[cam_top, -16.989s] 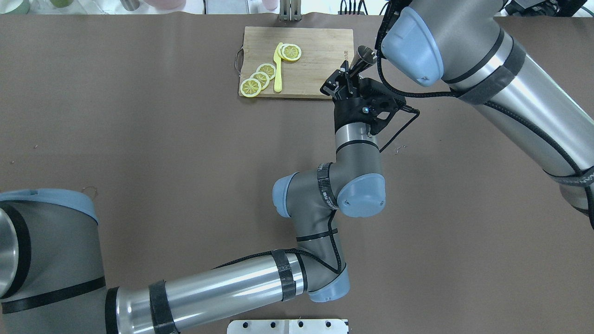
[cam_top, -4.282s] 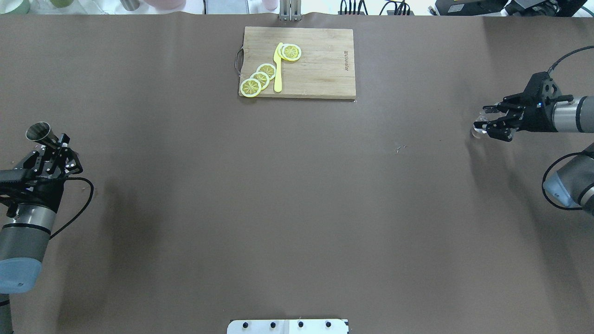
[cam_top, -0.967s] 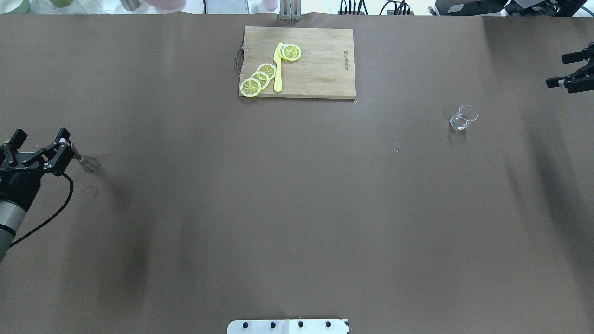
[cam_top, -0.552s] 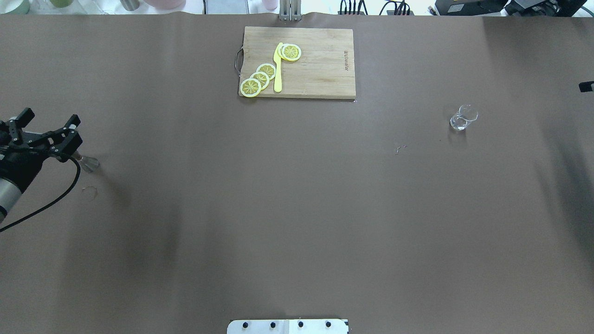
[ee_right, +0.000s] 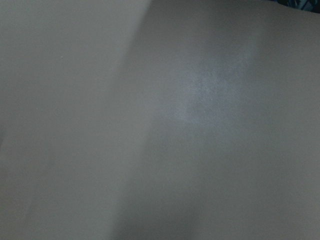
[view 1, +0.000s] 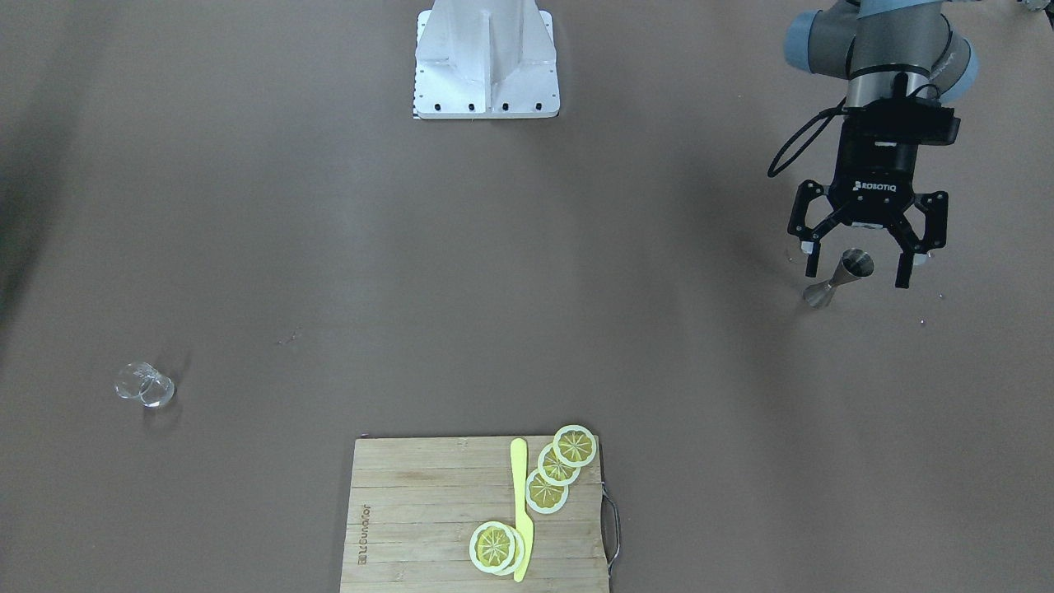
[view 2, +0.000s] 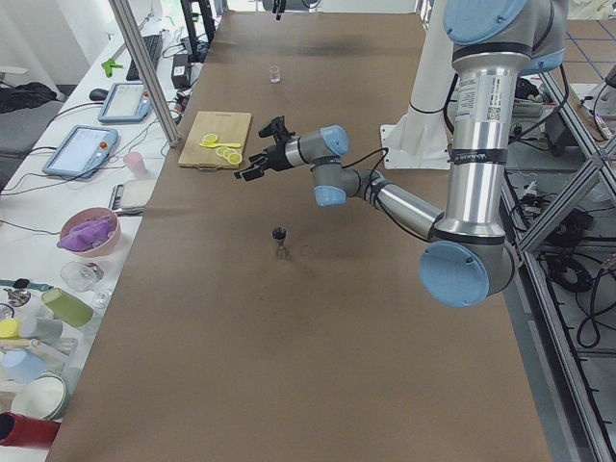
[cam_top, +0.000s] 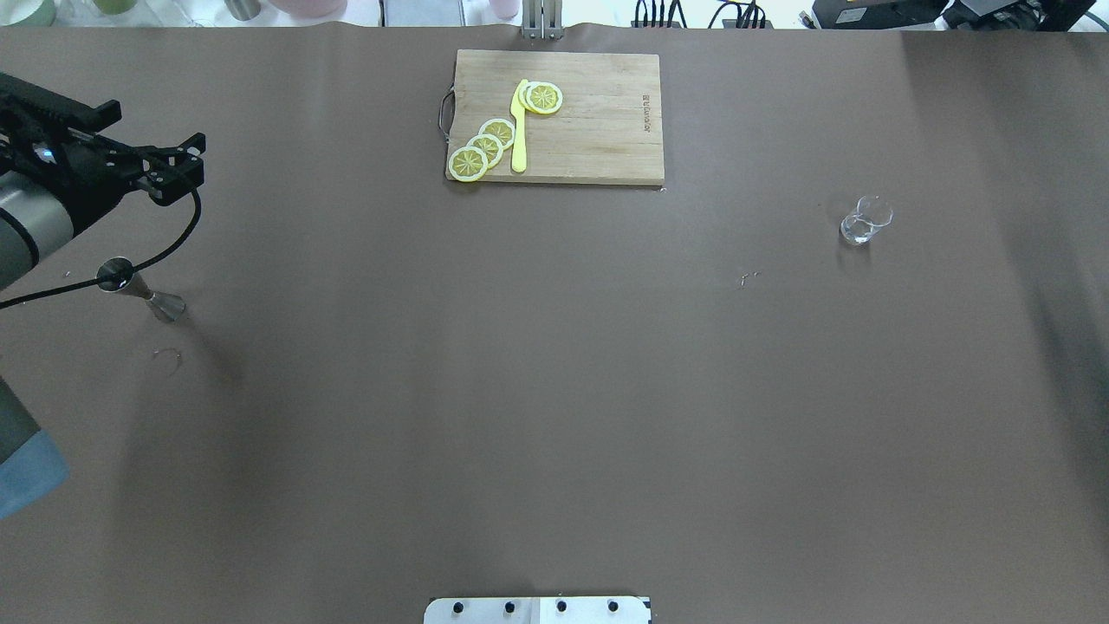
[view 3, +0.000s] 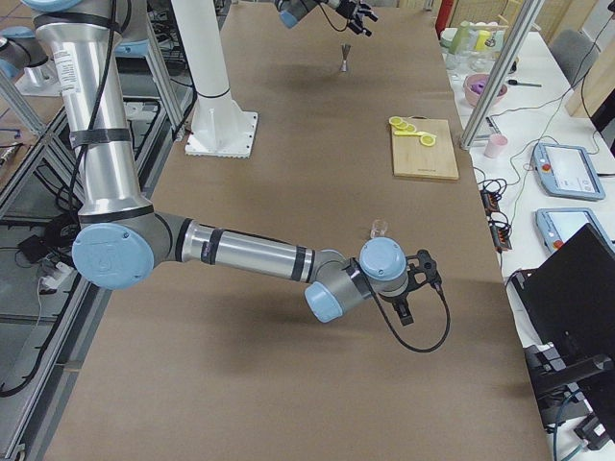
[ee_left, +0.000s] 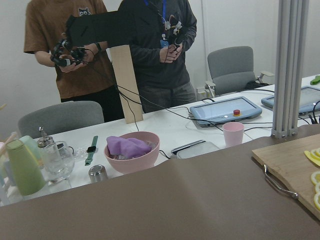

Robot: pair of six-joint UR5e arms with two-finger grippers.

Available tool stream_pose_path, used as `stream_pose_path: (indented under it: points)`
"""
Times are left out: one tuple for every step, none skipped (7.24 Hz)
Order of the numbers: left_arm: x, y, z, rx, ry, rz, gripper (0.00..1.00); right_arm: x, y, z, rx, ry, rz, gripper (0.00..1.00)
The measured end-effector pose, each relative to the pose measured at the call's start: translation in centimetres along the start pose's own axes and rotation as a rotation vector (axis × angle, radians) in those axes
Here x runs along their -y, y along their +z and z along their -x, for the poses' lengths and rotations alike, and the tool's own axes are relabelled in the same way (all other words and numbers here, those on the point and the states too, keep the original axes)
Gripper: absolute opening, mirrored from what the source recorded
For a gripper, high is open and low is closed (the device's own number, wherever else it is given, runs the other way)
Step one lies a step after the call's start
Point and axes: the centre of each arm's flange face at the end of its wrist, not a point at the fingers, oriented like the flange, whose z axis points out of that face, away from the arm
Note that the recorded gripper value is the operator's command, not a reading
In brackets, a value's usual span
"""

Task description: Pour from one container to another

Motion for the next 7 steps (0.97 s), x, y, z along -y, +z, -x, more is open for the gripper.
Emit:
stream_pose_path:
  points:
    - [1.8,1.3,-0.4,-0.001,0.019,0.070,0.97,0.6,-0.3,0.7,-0.034,0.049,0.073,1.00]
    - [3.2,2.3,-0.6,-0.012,0.041,0.162,0.97,0.9,-0.5,1.2,-0.068,0.053,0.137,1.00]
    - [4.8,3.1,-0.3,-0.045,0.067,0.272,0.97,0.8,-0.5,1.3,-0.095,0.038,0.190,1.00]
    - [6.6,3.6,1.0,-0.091,0.067,0.389,0.97,0.5,-0.1,1.3,-0.104,0.029,0.232,1.00]
    - [8.3,3.5,3.0,-0.134,0.028,0.496,0.97,0.0,0.1,1.2,-0.107,0.041,0.269,1.00]
    - [9.7,3.1,5.6,-0.169,-0.019,0.579,0.98,-0.3,0.1,0.8,-0.105,0.046,0.304,1.00]
    - [10.7,2.8,8.7,-0.185,-0.037,0.622,0.98,-0.6,-0.3,0.4,-0.098,0.031,0.324,1.00]
